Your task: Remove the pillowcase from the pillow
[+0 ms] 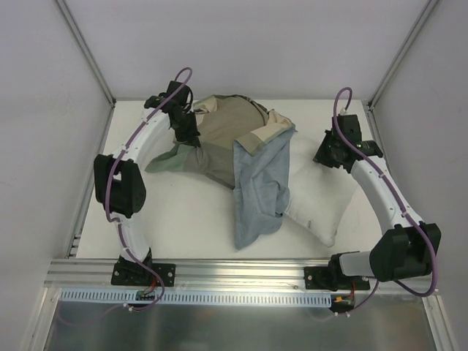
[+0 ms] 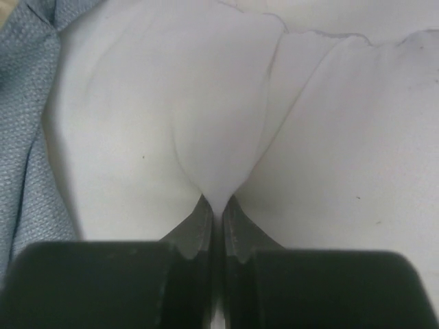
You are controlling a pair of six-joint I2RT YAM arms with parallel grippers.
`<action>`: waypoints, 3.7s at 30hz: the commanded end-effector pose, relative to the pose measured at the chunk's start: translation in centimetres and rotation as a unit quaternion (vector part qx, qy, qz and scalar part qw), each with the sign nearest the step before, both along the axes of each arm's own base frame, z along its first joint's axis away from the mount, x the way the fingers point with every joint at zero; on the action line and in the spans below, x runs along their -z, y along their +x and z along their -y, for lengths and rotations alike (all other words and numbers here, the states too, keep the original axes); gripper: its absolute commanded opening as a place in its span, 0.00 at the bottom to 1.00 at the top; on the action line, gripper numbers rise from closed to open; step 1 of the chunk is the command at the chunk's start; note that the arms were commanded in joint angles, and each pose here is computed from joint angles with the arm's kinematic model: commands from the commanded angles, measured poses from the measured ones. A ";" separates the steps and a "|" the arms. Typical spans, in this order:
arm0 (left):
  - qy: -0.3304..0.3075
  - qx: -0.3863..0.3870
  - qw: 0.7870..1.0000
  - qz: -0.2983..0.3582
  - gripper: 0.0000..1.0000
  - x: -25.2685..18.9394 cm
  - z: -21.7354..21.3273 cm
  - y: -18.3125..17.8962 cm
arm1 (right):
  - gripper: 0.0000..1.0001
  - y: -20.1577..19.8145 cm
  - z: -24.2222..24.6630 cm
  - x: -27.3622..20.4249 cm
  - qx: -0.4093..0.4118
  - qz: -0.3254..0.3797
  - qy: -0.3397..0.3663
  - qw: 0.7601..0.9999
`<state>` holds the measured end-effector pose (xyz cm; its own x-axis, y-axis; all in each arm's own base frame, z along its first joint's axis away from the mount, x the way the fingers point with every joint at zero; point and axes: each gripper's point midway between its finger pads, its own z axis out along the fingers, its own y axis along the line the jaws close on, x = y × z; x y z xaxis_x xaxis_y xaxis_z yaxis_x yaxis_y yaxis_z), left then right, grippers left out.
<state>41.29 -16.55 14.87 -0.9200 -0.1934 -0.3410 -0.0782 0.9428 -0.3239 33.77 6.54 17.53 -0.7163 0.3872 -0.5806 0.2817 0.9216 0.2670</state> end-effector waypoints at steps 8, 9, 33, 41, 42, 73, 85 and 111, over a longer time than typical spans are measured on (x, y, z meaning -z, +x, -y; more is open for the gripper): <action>-0.013 -0.207 0.970 0.125 0.00 -11.0 -16.6 -5.0 | 0.01 -2.0 6.2 -8.1 0.090 0.081 -0.003 0.993; -0.024 -0.218 0.969 0.115 0.00 -10.3 -17.1 -5.9 | 0.01 -2.3 7.4 -8.6 0.109 0.083 -0.004 0.991; 0.042 -0.238 0.945 0.222 0.79 -14.4 -16.3 -9.1 | 0.81 -1.0 5.9 -8.6 0.048 0.076 0.052 0.995; -0.008 -0.026 0.976 0.218 0.96 -15.0 -1.9 -8.6 | 0.99 -5.3 4.4 -7.2 0.038 0.069 -0.024 0.997; -0.008 -0.005 0.979 0.205 0.96 -14.1 -0.3 -8.4 | 0.99 -5.6 4.4 -6.9 0.038 0.067 -0.027 0.997; 0.081 -0.166 0.973 0.137 0.00 -9.9 -12.6 -6.0 | 0.01 -4.3 3.5 -7.2 0.027 0.092 -0.009 0.995; 0.037 -0.263 0.940 0.216 0.00 -16.7 -21.0 -6.6 | 0.01 -9.0 8.5 -14.0 0.115 0.186 -0.059 0.974; -0.024 -0.124 0.979 0.160 0.59 -12.6 -13.5 -5.8 | 0.58 -8.1 7.1 -6.7 0.055 0.072 0.010 0.996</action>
